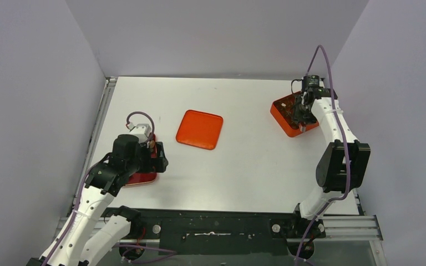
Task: Pack the chocolate
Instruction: Place the fake chocolate in the packing box, then pick up the fake chocolate from the plate.
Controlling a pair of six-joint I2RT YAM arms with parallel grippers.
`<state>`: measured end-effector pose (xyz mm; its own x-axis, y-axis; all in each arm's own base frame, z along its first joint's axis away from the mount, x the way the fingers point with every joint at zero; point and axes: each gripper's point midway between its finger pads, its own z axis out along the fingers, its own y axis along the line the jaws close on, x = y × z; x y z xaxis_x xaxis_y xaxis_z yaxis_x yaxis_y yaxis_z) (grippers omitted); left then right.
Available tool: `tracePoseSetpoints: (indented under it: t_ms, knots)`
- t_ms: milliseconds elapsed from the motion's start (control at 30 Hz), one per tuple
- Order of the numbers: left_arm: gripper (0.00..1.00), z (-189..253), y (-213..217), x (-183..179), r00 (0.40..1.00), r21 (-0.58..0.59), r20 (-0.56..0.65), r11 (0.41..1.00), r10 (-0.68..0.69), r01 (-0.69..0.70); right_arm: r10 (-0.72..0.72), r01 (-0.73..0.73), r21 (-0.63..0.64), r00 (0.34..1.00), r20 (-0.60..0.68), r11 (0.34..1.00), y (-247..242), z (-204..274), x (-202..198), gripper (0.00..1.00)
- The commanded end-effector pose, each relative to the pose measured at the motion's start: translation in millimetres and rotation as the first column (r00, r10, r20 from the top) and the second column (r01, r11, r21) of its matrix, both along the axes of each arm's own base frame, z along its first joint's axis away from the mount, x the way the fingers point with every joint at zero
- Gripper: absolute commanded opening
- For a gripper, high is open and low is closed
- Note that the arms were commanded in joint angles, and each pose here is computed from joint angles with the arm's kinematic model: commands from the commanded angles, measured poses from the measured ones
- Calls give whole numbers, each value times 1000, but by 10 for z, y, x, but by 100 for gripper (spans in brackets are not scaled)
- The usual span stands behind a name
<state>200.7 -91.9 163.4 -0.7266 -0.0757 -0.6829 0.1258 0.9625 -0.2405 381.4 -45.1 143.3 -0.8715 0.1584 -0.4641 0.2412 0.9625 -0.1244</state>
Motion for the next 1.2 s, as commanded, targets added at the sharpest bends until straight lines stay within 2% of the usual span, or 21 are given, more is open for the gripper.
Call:
tracePoseSetpoints:
  t_ms: [0, 567, 833, 967, 1167]
  knots:
    - [97, 127, 38, 79, 998, 1, 61, 1000, 29, -29, -9, 11, -17, 994, 113, 1000, -34, 370, 106, 37]
    - [96, 323, 160, -23, 992, -5, 90, 996, 90, -90, 61, -71, 47, 981, 185, 996, 236, 720, -173, 36]
    - [92, 686, 310, -112, 976, -19, 131, 985, 173, -172, 263, -296, 90, 926, 271, 951, 1192, 933, -331, 36]
    - [91, 940, 401, -166, 962, -27, 178, 978, 207, -205, 407, -459, 110, 858, 313, 882, 1879, 1000, -476, 36]
    - [90, 1339, 560, -242, 919, -74, 276, 959, 283, -273, 530, -615, 125, 751, 394, 778, 2699, 1091, -668, 36]
